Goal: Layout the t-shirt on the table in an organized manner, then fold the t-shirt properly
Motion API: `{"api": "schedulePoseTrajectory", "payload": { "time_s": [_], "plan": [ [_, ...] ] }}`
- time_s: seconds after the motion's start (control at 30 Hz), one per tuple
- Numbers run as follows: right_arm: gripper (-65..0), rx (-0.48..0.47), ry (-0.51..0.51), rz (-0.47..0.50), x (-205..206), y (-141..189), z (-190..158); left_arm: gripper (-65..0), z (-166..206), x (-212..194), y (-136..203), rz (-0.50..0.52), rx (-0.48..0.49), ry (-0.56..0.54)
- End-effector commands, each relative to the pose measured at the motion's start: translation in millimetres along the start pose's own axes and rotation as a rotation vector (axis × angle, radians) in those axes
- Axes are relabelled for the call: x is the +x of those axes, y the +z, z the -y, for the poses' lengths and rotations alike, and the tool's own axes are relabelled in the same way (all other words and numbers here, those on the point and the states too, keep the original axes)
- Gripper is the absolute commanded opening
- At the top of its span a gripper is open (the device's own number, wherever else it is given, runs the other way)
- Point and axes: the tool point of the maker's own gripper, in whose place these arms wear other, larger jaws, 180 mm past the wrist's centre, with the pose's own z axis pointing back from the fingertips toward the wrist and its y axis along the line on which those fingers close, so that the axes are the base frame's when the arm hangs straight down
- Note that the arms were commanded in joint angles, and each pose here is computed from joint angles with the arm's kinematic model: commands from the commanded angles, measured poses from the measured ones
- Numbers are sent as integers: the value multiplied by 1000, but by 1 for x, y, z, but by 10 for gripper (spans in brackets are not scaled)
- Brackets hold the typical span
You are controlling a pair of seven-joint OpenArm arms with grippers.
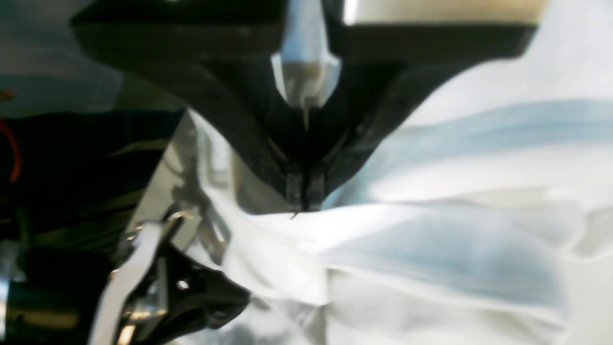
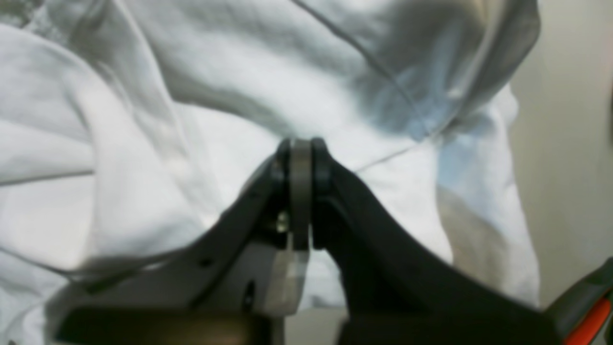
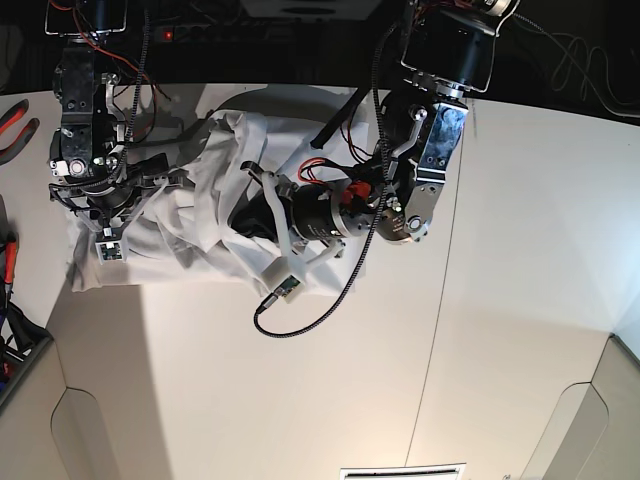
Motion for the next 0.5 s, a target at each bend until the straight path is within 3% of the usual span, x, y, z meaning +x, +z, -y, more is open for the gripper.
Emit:
{"api": "schedulePoseTrajectory", "payload": {
  "time_s": [0.0,0.27,0.47],
  "plan": [
    [-650,-13,0,39,14,2,5,-650,-1,18,3,46,3,-19],
    [-650,-15,2,60,20,6,6,-650,-33,21,23,72,51,23],
    [-650,-36,9,194,66,38,11,-650,-61,-4,42,-10,117,45]
  ]
}}
